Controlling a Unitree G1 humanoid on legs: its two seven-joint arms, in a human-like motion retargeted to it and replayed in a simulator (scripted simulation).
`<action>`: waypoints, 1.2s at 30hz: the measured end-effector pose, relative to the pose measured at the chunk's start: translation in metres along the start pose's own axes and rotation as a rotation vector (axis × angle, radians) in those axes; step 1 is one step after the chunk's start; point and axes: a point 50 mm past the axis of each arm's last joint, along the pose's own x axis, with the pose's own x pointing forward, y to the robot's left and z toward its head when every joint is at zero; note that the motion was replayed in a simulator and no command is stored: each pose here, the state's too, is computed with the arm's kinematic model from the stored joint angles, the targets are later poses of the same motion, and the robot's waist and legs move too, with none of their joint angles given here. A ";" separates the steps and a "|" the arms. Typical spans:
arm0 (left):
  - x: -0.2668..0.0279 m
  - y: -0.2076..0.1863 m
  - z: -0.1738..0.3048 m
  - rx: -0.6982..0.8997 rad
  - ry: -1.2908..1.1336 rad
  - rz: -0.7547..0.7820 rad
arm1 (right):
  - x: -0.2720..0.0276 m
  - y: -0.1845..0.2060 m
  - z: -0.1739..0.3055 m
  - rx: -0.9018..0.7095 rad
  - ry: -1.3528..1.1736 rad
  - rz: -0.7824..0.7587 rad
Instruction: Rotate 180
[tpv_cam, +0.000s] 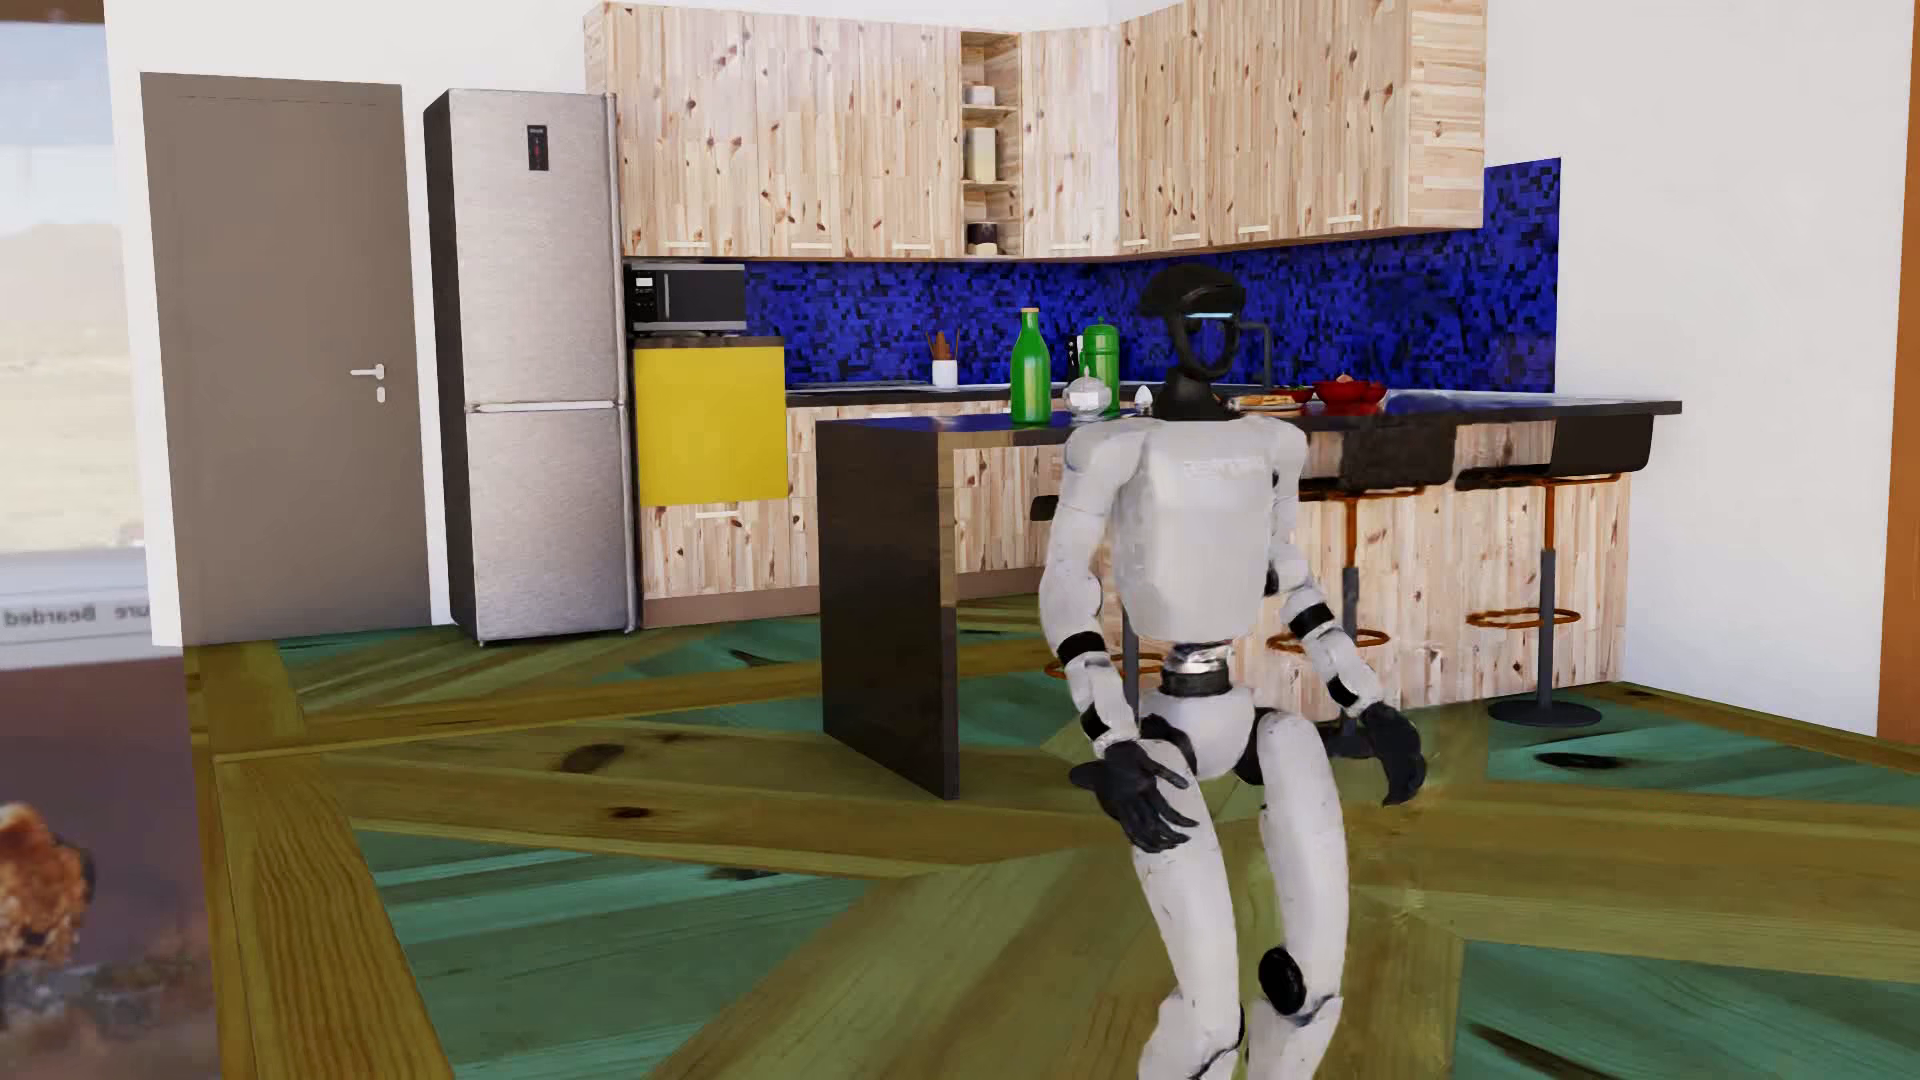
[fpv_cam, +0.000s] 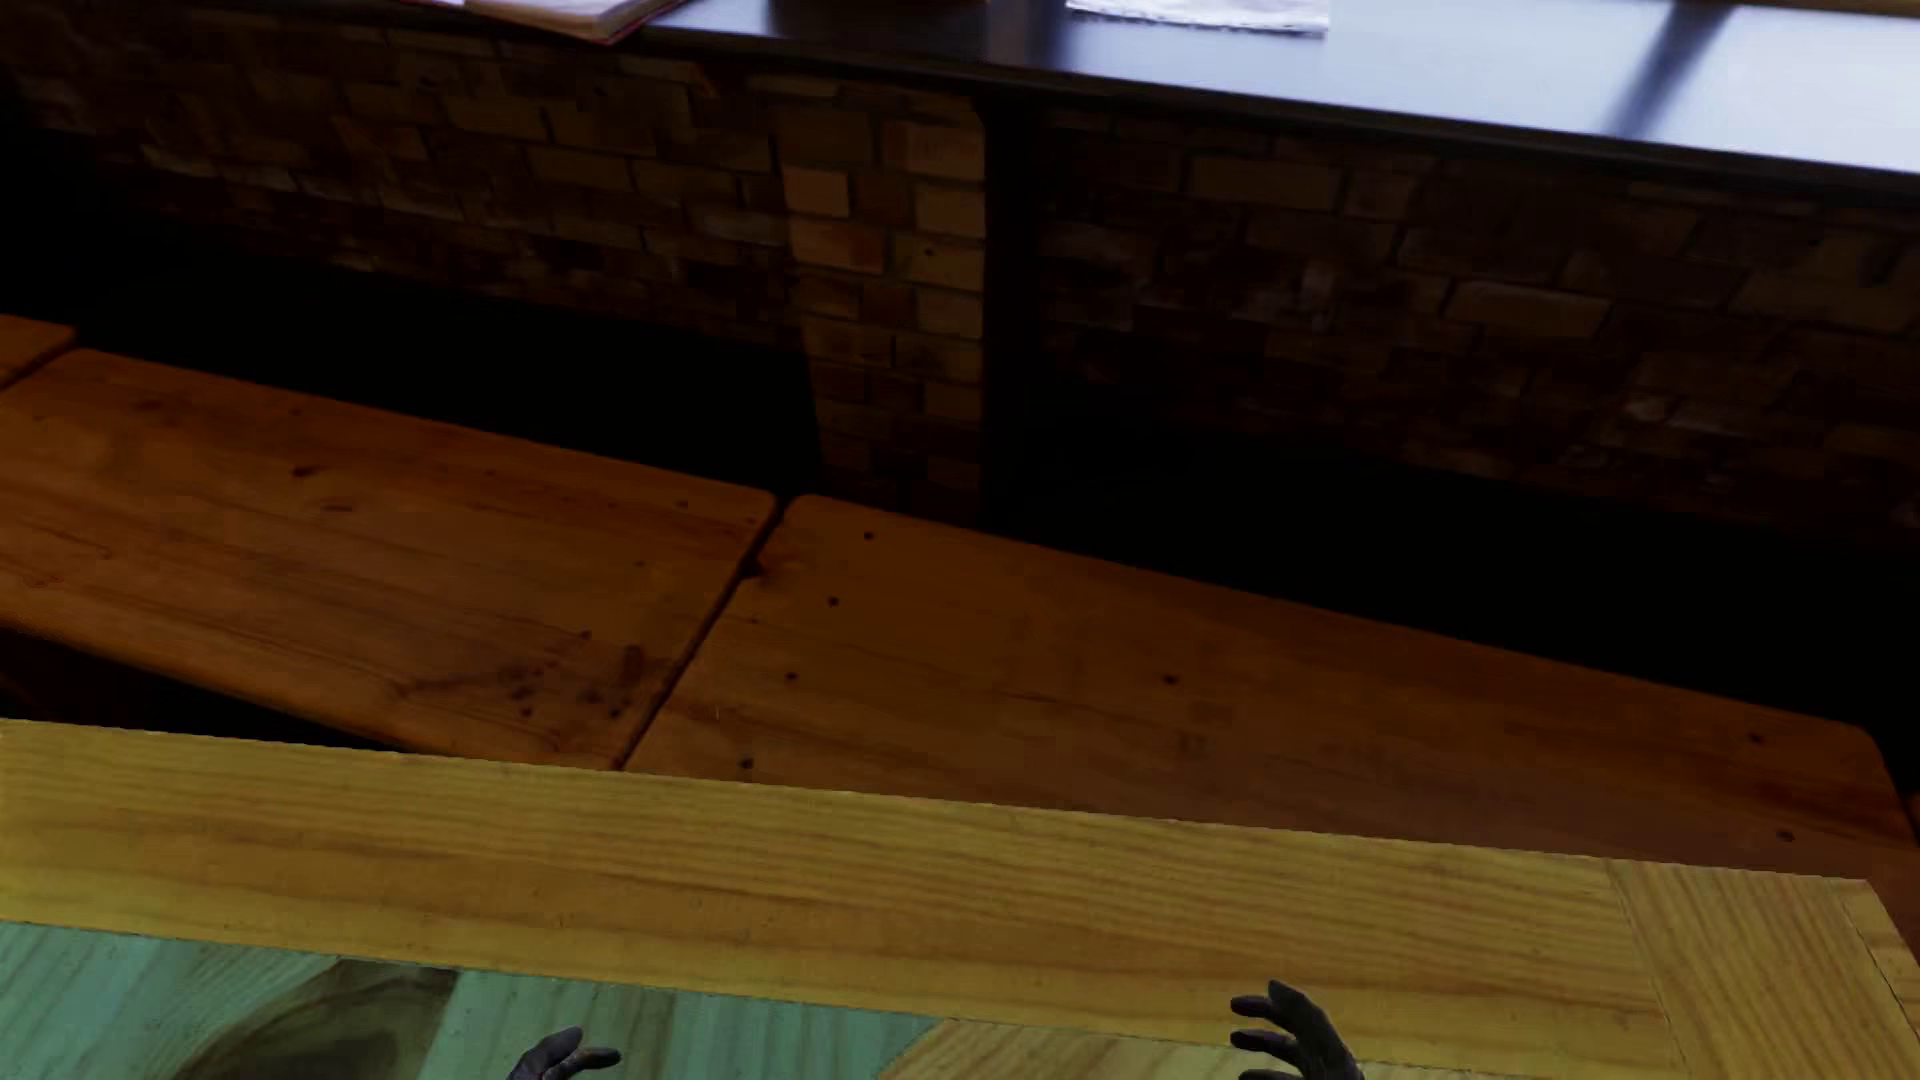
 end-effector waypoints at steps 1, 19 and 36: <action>0.007 -0.014 0.014 0.002 0.003 -0.027 | -0.010 0.013 -0.033 -0.028 0.119 0.047; 0.006 -0.008 0.003 0.072 0.060 0.155 | 0.004 -0.005 -0.008 -0.125 0.063 0.126; -0.007 0.025 -0.030 0.020 0.152 0.212 | 0.010 0.015 0.015 -0.068 -0.009 0.092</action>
